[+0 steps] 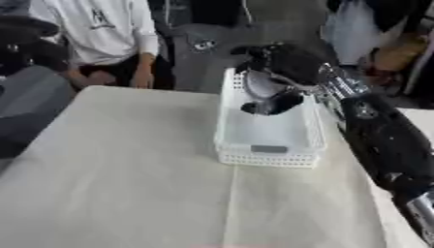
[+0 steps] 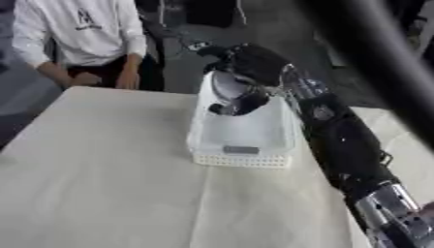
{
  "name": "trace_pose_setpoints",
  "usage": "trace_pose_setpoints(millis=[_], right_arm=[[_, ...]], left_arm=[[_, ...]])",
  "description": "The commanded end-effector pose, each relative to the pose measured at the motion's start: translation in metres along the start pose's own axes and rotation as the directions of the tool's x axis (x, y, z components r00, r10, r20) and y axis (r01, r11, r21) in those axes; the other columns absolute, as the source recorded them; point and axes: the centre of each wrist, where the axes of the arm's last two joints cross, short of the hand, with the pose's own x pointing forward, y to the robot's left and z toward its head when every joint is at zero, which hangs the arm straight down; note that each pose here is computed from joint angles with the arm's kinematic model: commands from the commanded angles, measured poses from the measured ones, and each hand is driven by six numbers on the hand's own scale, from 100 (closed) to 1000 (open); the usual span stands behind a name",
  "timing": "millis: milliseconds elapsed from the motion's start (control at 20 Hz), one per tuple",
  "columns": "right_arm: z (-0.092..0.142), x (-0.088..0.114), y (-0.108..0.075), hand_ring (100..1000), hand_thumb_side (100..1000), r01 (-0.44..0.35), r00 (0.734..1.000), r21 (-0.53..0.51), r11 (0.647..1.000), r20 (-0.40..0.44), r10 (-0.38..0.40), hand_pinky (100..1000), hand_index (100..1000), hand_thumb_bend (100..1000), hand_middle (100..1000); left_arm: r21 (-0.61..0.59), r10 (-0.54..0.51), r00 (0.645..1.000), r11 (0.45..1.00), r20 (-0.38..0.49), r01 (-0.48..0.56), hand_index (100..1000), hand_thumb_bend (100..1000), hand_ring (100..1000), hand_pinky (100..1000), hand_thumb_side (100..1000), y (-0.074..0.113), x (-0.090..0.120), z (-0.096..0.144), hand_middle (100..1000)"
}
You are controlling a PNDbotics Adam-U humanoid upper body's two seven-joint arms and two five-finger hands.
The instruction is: Pick up objects on the table and place them in the box.
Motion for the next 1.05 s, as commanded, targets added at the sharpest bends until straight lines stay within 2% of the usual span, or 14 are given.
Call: trace_pose_setpoints(millis=[50,100,300,800,950,1050], right_arm=[[-0.003,-0.01,-0.013,1000,956,-0.018,1.0,-0.026,1.0,0.016,0.018,1000,902,138,1000],[-0.002,-0.01,-0.012,1000,1000,-0.003,1.0,-0.04,0.999,0.023,0.004,1000,906,109,1000],[-0.001,-0.012,-0.011,1000,989,0.05,0.998,-0.091,0.995,0.041,-0.047,1000,916,113,1000],[0.001,-0.01,-0.01,996,927,0.104,0.993,-0.131,0.986,0.066,-0.096,1000,931,149,1000],[0.008,-0.007,-0.011,966,872,0.142,0.986,-0.202,0.969,0.117,-0.12,992,929,151,987],[0.013,0.0,-0.017,948,843,0.175,0.977,-0.288,0.941,0.17,-0.129,940,921,146,975]], left_arm=[[-0.019,-0.025,1.0,1.0,0.013,0.025,849,727,706,690,923,0.006,0.005,-0.003,819],[-0.019,-0.025,1.0,0.999,0.012,0.025,849,727,706,690,923,0.006,0.005,-0.003,819],[-0.016,-0.026,1.0,1.0,0.008,0.026,849,726,706,690,924,0.006,0.005,-0.002,820],[-0.01,-0.023,1.0,1.0,-0.002,0.023,847,716,707,693,932,0.006,0.004,0.001,820],[-0.011,-0.022,1.0,1.0,-0.011,0.022,845,714,709,696,934,0.005,0.003,0.004,821],[-0.017,-0.032,0.999,0.999,-0.018,0.031,843,708,711,699,941,0.005,0.002,0.008,823]])
